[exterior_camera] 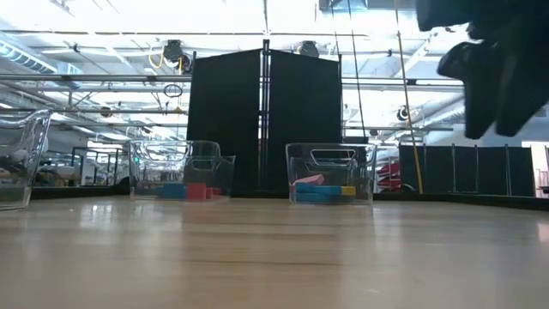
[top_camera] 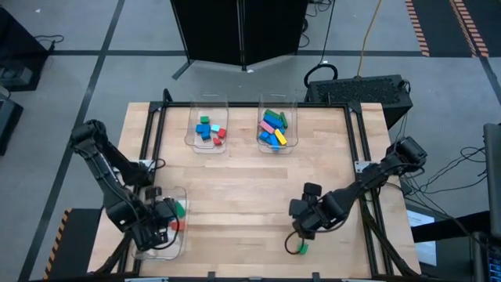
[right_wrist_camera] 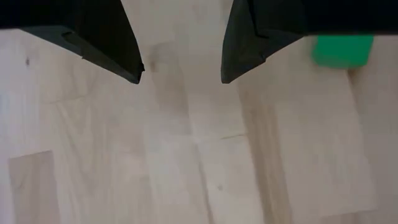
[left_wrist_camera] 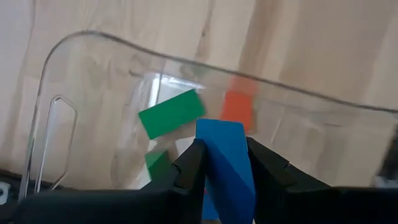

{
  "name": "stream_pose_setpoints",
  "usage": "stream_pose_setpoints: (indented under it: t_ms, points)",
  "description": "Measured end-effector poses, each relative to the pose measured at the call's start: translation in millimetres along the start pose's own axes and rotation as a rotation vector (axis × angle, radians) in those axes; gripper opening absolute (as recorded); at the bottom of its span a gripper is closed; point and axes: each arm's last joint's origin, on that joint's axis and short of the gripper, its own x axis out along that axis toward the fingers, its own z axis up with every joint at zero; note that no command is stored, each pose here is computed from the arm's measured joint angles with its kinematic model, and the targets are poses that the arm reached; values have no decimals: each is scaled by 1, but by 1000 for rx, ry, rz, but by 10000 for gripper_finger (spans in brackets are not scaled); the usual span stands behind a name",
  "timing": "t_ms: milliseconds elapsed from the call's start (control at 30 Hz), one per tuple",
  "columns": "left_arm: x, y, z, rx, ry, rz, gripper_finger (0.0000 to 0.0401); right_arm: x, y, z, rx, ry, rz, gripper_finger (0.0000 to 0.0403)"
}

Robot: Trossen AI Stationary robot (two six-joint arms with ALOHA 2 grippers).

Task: Sort blocks by size
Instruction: Put the blue triangular block into the bottom transparent bin, then put the green half cylinder block into the top left transparent bin

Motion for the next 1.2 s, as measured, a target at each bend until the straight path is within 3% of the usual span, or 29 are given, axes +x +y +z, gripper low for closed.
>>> stream_pose_setpoints:
  t_ms: [267, 600, 767, 1033, 1200]
  points:
    - [20, 8, -8, 13, 29, 60, 97, -4, 9, -10, -16, 4, 8, 215]
    - [53, 19, -19, -118, 83, 87, 161, -4, 10, -10, 5, -1, 15, 215]
    - [59, 22, -21, -122, 99, 93, 185, -4, 11, -9, 0, -8, 23, 215]
    - [59, 22, -19, -94, 78, 96, 190, 5, 29, -9, -116, -49, 192, 219]
    - [59, 24, -13, -122, 64, 107, 189, 12, 39, -20, -186, 16, 226, 229]
